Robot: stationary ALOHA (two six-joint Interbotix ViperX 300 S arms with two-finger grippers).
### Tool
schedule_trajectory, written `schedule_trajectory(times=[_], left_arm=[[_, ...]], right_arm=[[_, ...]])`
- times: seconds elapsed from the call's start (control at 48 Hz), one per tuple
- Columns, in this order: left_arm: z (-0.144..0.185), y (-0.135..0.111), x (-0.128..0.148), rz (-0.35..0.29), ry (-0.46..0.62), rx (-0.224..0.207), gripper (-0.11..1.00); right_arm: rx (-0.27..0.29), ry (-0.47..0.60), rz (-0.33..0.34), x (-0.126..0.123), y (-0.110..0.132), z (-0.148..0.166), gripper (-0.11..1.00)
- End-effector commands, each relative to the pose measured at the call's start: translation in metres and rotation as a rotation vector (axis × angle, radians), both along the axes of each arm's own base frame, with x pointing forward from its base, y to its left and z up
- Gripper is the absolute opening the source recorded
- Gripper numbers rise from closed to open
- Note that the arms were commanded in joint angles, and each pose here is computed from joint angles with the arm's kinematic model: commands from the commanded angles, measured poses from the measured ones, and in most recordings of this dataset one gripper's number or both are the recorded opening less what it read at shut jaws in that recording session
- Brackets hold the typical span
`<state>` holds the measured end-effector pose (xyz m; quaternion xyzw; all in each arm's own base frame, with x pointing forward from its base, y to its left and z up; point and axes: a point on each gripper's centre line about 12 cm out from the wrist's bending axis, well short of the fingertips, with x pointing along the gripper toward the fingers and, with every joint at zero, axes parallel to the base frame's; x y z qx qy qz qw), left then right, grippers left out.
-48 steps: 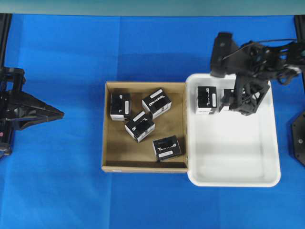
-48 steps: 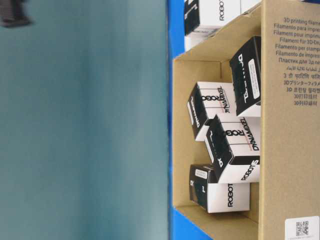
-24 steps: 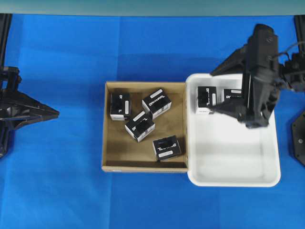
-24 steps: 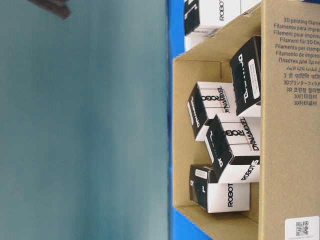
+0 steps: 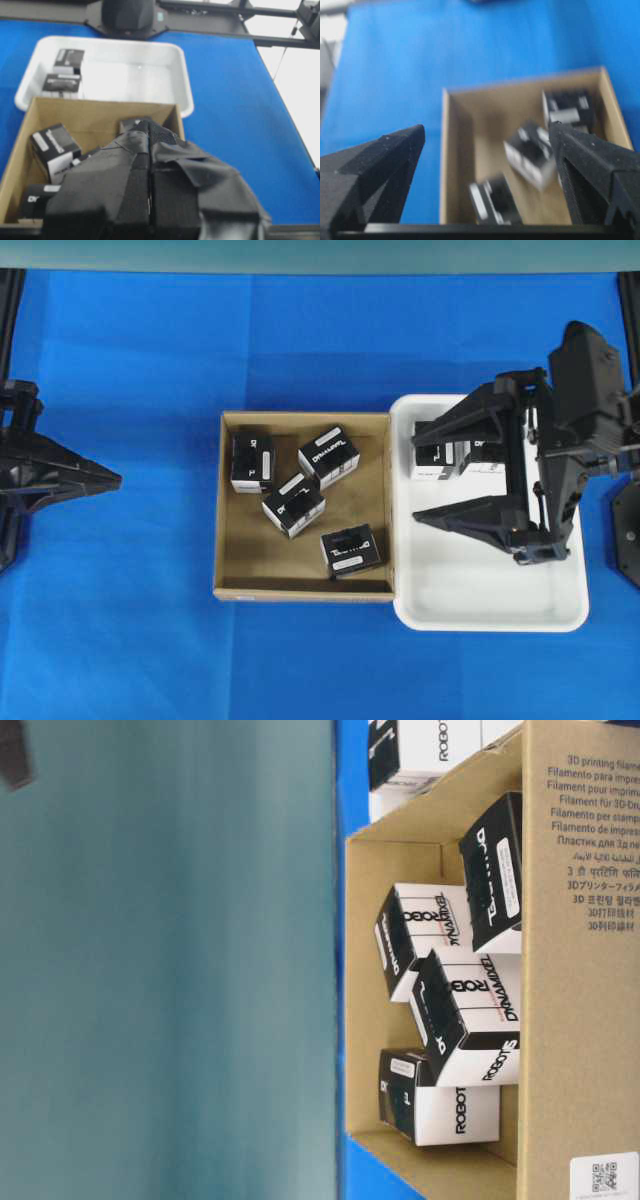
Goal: Pick a box that is randomly placed inside the cardboard box.
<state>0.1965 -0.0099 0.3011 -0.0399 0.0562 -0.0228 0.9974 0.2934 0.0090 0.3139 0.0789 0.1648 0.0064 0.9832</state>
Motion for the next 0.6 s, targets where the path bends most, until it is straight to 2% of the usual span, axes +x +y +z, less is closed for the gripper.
schedule_trajectory(times=[0.0, 0.375, 0.583], left_arm=[[0.013, 0.000, 0.001, -0.002, -0.040, -0.001, -0.07], [0.017, 0.000, -0.003, -0.002, -0.054, -0.003, -0.07], [0.019, 0.000, -0.004, -0.002, -0.066, -0.003, -0.07]], right_arm=[[-0.004, -0.064, 0.008, 0.002, 0.003, 0.009, 0.99], [0.000, -0.152, -0.004, 0.006, 0.002, 0.018, 0.99], [-0.017, -0.208, -0.010, 0.007, 0.000, 0.022, 0.99]])
